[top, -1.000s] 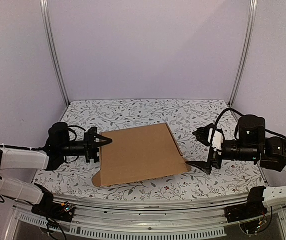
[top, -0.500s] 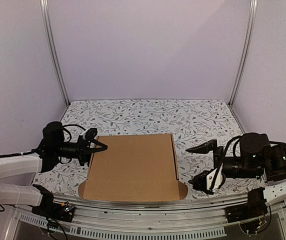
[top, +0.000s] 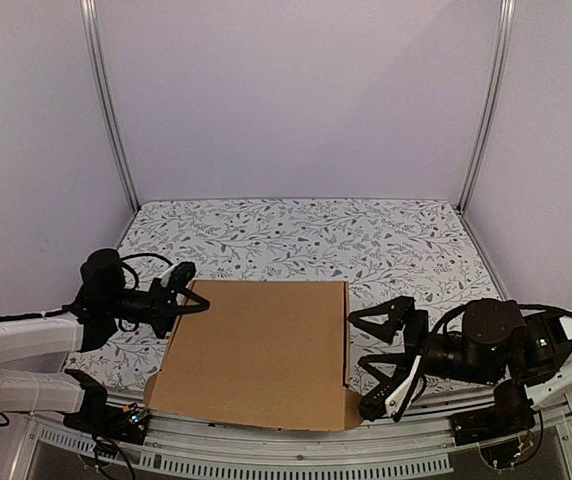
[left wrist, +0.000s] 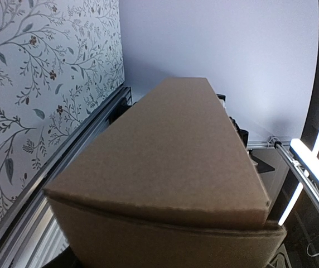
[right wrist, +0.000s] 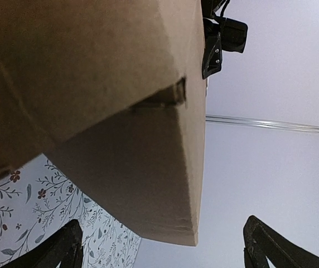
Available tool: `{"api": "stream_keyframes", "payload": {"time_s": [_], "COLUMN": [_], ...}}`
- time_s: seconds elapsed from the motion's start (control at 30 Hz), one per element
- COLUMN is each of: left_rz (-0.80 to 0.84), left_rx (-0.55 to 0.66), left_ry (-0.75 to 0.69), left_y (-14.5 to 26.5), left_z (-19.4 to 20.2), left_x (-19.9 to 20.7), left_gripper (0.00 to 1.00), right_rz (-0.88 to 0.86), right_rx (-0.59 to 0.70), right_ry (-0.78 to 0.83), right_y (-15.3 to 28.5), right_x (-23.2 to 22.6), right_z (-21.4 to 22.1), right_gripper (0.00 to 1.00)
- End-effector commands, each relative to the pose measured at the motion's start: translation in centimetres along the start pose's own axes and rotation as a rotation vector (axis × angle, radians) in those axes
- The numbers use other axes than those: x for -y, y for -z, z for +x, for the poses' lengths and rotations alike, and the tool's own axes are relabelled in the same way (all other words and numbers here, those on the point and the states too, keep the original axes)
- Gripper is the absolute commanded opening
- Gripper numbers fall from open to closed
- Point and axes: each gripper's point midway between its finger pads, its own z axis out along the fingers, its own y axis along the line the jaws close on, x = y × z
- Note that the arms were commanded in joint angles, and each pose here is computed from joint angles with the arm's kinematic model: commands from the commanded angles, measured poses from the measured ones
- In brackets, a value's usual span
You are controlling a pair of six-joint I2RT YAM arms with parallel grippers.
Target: Fold the paper box
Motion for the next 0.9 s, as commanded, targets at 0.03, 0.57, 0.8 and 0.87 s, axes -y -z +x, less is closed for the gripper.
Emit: {"api": "stream_keyframes", "payload": {"time_s": [0.03, 0.57, 0.8, 0.87], "left_rz": [0.046, 0.063, 0.059, 0.058], "left_rx": [-0.026, -0.037, -0.033, -0.029], "left_ry": [-0.067, -0.096, -0.095, -0.092], "left_y": [0.4, 0.4, 0.3, 0.3], "left_z": [0.8, 1.7, 1.6, 1.6], "left_x": [1.5, 2.2, 1.9, 1.9], "left_gripper": [0.29, 0.29, 0.29, 0.29], "right_rz": [0.068, 0.134, 0.141, 0.139], "right_rx": [0.029, 0.040, 0.027, 0.024], "right_ry": [0.065, 0.081, 0.096, 0.093], "right_y": [-0.6, -1.8, -2.0, -2.0], "right_x": [1.2, 2.6, 2.8, 2.8], "right_z": [-1.8, -3.6, -3.6, -3.6], "right_gripper": [0.99, 0.98, 0.76, 0.69]}}
